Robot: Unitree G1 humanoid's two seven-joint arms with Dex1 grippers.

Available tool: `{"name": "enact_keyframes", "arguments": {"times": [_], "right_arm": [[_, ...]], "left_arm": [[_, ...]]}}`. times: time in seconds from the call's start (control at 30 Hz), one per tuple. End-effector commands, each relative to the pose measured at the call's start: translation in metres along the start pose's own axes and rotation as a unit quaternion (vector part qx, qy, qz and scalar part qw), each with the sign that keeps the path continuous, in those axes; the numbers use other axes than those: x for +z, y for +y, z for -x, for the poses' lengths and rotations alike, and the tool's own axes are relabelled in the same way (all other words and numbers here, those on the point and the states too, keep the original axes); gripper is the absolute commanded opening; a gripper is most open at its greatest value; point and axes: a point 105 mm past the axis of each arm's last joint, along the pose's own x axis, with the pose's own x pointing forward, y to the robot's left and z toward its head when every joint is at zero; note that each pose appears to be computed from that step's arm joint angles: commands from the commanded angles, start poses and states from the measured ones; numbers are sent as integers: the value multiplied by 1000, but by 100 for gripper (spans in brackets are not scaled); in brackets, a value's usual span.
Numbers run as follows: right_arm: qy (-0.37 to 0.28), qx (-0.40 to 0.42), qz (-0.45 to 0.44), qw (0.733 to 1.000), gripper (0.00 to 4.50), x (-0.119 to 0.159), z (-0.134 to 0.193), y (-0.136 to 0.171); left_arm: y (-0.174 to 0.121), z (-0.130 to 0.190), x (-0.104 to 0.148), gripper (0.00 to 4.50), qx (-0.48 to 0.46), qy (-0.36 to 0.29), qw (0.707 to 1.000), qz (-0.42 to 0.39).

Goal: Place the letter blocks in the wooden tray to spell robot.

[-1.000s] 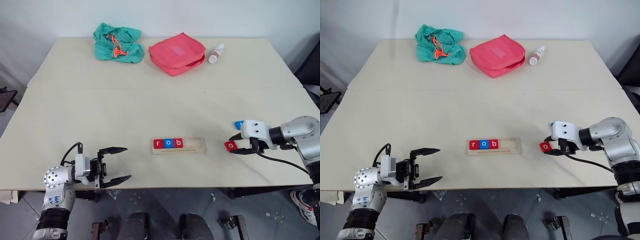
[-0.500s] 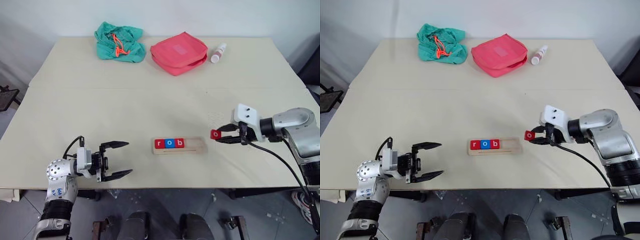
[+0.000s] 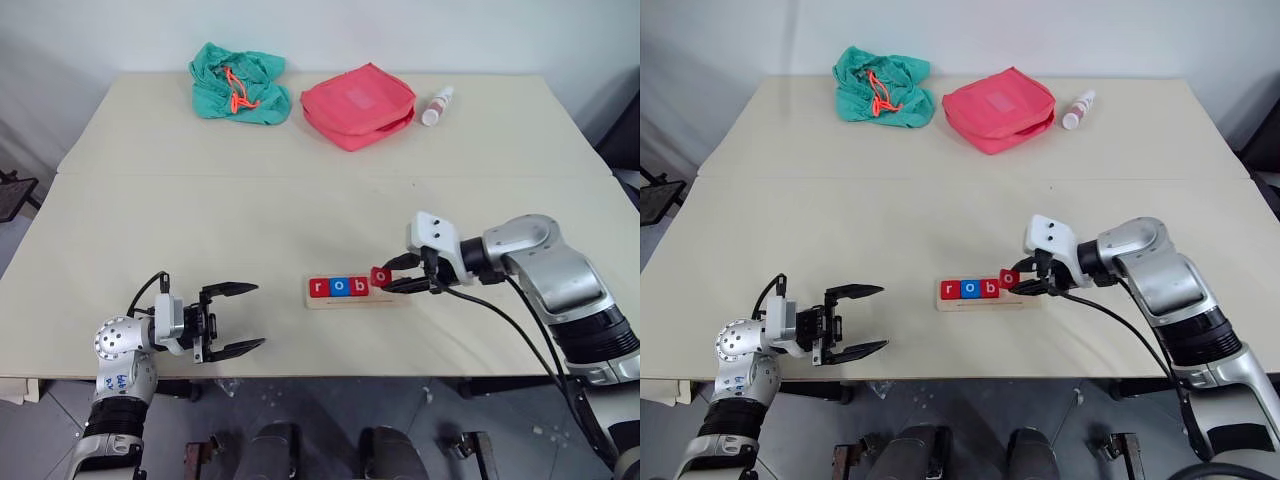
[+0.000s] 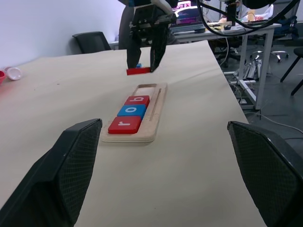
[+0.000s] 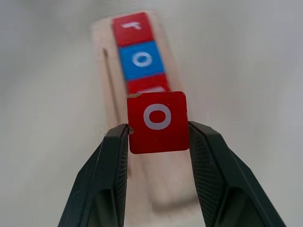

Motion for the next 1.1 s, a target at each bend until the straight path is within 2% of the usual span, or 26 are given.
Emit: {"name": "enact_keyframes", "arguments": {"times": [0.03, 0.47, 0.77, 1.0, 1.1], "right_arm": [[1, 2, 27, 1000, 146, 8, -2, -2], [18, 17, 43, 999, 146, 2, -6, -3], [21, 3, 50, 999, 448, 2, -2, -6], [-5, -13, 49, 999, 448, 12, 1, -7], [-23, -8, 43, 999, 392, 18, 0, -2]], "left_arm": [[-3, 3, 7, 450, -5, -1, 1000, -18], [-11, 3, 7, 450, 6, 1, 1000, -17], [-11, 2, 6, 450, 5, -2, 1000, -17], [-8, 1, 5, 450, 1, -3, 1000, -15], [-7, 1, 4, 450, 0, -3, 1000, -15]]}}
